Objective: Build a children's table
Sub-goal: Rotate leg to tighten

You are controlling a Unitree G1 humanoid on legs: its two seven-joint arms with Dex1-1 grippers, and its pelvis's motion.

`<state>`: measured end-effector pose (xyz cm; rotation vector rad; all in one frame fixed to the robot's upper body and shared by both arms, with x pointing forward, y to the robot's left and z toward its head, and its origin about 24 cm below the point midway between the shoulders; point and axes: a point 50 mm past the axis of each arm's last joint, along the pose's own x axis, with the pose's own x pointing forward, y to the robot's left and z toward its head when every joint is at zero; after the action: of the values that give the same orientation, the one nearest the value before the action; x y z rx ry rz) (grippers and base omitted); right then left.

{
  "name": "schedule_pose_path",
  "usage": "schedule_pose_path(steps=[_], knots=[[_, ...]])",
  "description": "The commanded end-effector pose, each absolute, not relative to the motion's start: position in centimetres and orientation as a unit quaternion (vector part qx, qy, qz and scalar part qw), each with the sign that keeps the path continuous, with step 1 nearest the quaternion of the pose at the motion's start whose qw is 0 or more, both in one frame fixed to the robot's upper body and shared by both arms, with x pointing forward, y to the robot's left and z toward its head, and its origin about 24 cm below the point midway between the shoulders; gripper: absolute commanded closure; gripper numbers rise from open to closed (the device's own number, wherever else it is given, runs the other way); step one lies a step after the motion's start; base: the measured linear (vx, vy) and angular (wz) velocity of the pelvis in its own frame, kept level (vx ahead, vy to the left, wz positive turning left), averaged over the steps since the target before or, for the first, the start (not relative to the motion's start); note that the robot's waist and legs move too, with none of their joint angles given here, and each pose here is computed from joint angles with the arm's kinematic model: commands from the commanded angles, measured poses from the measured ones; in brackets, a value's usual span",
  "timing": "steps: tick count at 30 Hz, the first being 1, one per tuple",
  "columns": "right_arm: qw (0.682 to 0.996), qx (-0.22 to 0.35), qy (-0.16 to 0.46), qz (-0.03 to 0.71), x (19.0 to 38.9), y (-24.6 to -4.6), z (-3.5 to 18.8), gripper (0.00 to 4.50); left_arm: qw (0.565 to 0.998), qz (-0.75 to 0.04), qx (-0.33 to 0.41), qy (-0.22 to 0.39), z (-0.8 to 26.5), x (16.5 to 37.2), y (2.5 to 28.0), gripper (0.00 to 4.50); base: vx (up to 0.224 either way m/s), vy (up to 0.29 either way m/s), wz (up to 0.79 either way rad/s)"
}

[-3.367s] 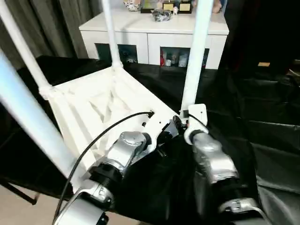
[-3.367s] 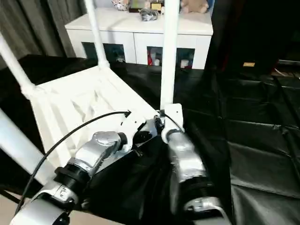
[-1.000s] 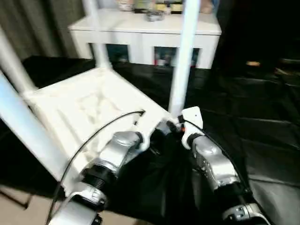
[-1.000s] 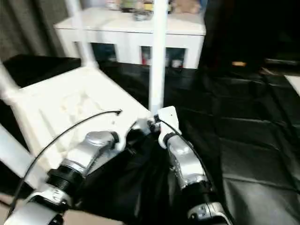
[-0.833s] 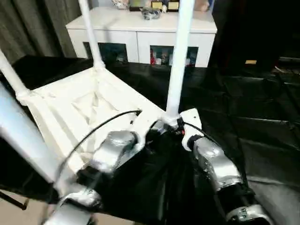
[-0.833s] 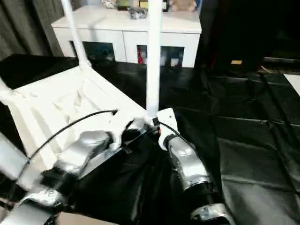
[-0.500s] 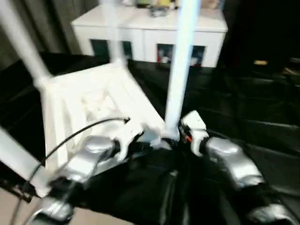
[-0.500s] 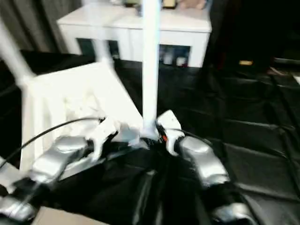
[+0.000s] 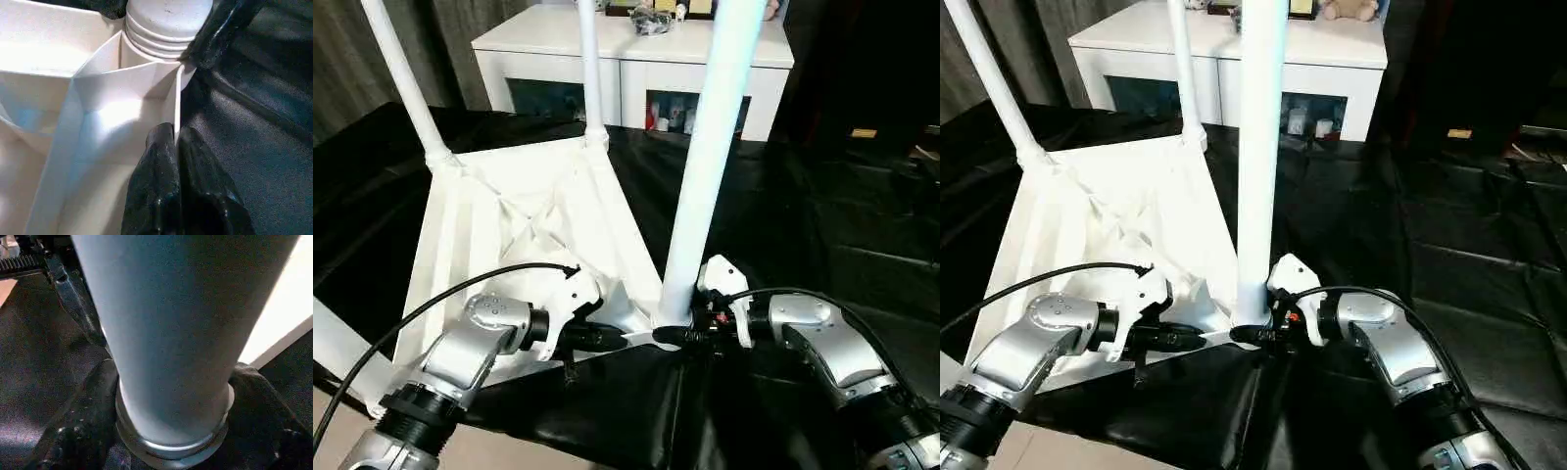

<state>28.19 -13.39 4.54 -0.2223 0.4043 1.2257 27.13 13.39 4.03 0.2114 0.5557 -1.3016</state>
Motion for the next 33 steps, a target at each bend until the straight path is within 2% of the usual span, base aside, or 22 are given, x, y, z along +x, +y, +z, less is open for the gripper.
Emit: schedule_pose_path(steps=[1, 6, 8, 9, 10, 11, 15, 16, 19, 20, 24, 26, 30, 31, 32, 33], knots=[[0.784, -0.096, 0.183, 0.586, 28.0, -12.7, 4.8, 1.68, 0.737, -0.62, 0.084, 0.256, 4.0, 26.6, 12.6, 4.5, 0.0, 0.0, 0.0], [0.791, -0.096, 0.184, 0.575, 28.2, -12.8, 4.7, 1.76, 0.737, -0.618, 0.085, 0.259, 4.0, 26.6, 12.7, 4.5, 0.0, 0.0, 0.0], [0.831, -0.099, 0.183, 0.516, 29.3, -12.9, 4.2, 1.76, 0.748, -0.603, 0.087, 0.264, 3.6, 26.8, 12.7, 4.5, 0.0, 0.0, 0.0], [0.831, -0.099, 0.183, 0.516, 29.3, -12.9, 4.2, 1.77, 0.748, -0.603, 0.087, 0.264, 3.6, 26.8, 12.7, 4.5, 0.0, 0.0, 0.0], [0.857, -0.096, 0.184, 0.471, 30.0, -12.8, 3.8, 1.77, 0.769, -0.572, 0.093, 0.27, 3.2, 27.4, 12.6, 4.5, 0.0, 0.0, 0.0], [0.871, -0.095, 0.184, 0.445, 30.4, -12.8, 3.6, 1.77, 0.784, -0.55, 0.099, 0.271, 2.9, 27.9, 12.5, 4.5, 0.0, 0.0, 0.0], [0.913, -0.067, 0.194, 0.353, 31.3, -12.5, 3.0, 1.78, 0.838, -0.461, 0.108, 0.271, 2.2, 29.7, 12.1, 4.5, 0.0, 0.0, 0.0], [0.933, -0.034, 0.202, 0.297, 31.7, -12.4, 2.7, 1.78, 0.857, -0.426, 0.1, 0.272, 2.0, 30.4, 11.7, 4.5, 0.0, 0.0, 0.0], [0.949, -0.015, 0.213, 0.232, 32.1, -12.3, 2.1, 1.78, 0.877, -0.387, 0.091, 0.272, 1.9, 31.2, 10.9, 4.5, 0.0, 0.0, 0.0], [0.963, -0.008, 0.214, 0.165, 32.3, -12.1, 1.6, 1.78, 0.899, -0.34, 0.075, 0.266, 1.7, 32.1, 10.1, 4.5, 0.0, 0.0, 0.0], [0.976, -0.013, 0.195, 0.091, 32.6, -11.6, 1.3, 1.78, 0.92, -0.284, 0.055, 0.264, 1.3, 33.0, 9.3, 4.5, 0.0, 0.0, 0.0], [0.977, -0.019, 0.199, 0.076, 32.6, -11.1, 1.1, 1.78, 0.923, -0.271, 0.066, 0.265, 1.0, 33.2, 9.1, 4.5, 0.0, 0.0, 0.0], [0.976, -0.007, 0.182, 0.123, 32.6, -9.8, 1.7, 1.78, 0.917, -0.284, 0.077, 0.271, 1.0, 33.1, 9.3, 4.5, 0.0, 0.0, 0.0], [0.975, -0.007, 0.161, 0.155, 32.8, -9.6, 2.4, 1.43, 0.906, -0.313, 0.077, 0.275, 1.1, 32.8, 9.4, 4.5, 0.0, 0.0, 0.0], [0.975, -0.006, 0.154, 0.163, 32.8, -9.6, 2.6, 1.43, 0.902, -0.323, 0.077, 0.277, 1.1, 32.7, 9.5, 4.5, 0.0, 0.0, 0.0], [0.974, -0.006, 0.148, 0.172, 32.9, -9.7, 2.8, 1.22, 0.896, -0.337, 0.079, 0.278, 1.1, 32.6, 9.5, 4.5, 0.0, 0.0, 0.0]])
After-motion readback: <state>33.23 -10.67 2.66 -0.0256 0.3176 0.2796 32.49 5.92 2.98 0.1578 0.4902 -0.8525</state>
